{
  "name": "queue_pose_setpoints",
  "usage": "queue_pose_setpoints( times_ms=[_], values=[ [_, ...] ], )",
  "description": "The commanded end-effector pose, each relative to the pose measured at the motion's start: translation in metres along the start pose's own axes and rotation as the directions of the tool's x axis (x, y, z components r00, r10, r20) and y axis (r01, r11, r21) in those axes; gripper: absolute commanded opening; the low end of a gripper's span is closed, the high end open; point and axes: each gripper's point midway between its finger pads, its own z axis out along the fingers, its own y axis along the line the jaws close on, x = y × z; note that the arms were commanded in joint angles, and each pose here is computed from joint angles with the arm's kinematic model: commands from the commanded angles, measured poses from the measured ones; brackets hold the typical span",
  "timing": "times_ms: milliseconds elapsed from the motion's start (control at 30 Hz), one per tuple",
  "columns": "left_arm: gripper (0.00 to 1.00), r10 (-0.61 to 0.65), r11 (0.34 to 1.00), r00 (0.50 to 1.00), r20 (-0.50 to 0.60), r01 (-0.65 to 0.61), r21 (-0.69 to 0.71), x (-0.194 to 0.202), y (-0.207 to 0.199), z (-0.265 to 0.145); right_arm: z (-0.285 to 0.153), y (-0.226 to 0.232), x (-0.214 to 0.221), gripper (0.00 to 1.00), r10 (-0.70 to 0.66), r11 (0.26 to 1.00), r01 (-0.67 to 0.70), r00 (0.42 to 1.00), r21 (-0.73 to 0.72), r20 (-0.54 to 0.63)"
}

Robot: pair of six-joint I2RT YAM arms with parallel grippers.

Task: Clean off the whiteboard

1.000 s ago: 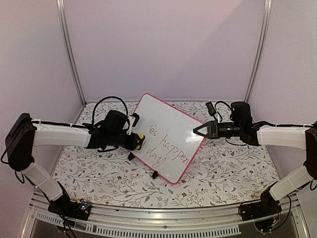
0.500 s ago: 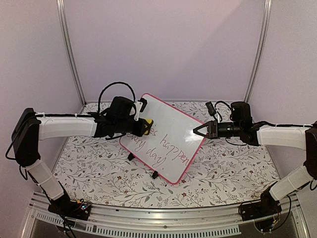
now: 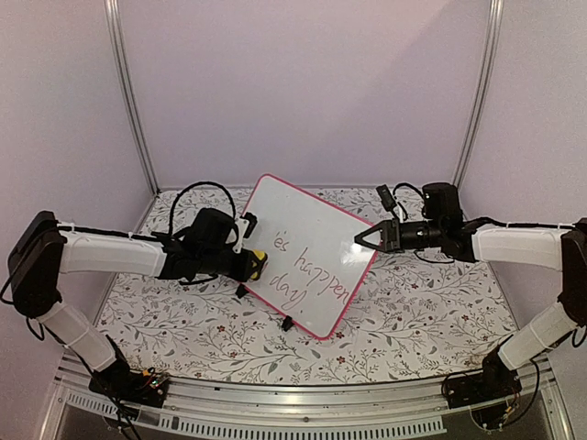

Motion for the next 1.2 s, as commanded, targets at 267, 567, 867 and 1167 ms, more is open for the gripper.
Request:
queue_pose_setpoints(
  times_ms=[267,567,867,1167],
  values=[
    [0.00,0.079,0.997,0.993,0.084,-0.081,0.012,-0.063,-0.022,0.008,0.018,-0.019,0.065,0.00,0.091,0.995,-0.079,0.967,0.060,-0.238],
    [0.00,0.093,0.994,0.991,0.093,-0.098,0.047,-0.082,-0.036,0.022,0.018,-0.022,0.070,0.00,0.093,0.995,-0.079,0.963,0.066,-0.253],
    [0.00,0.049,0.998,0.999,0.012,-0.049,0.031,-0.028,-0.024,0.012,0.021,-0.024,0.072,0.00,0.099,0.994,-0.087,0.960,0.060,-0.261],
    [0.00,0.029,0.999,1.000,0.009,-0.029,0.030,-0.016,-0.021,0.007,0.023,-0.025,0.073,0.00,0.106,0.994,-0.095,0.959,0.053,-0.264]
  ],
)
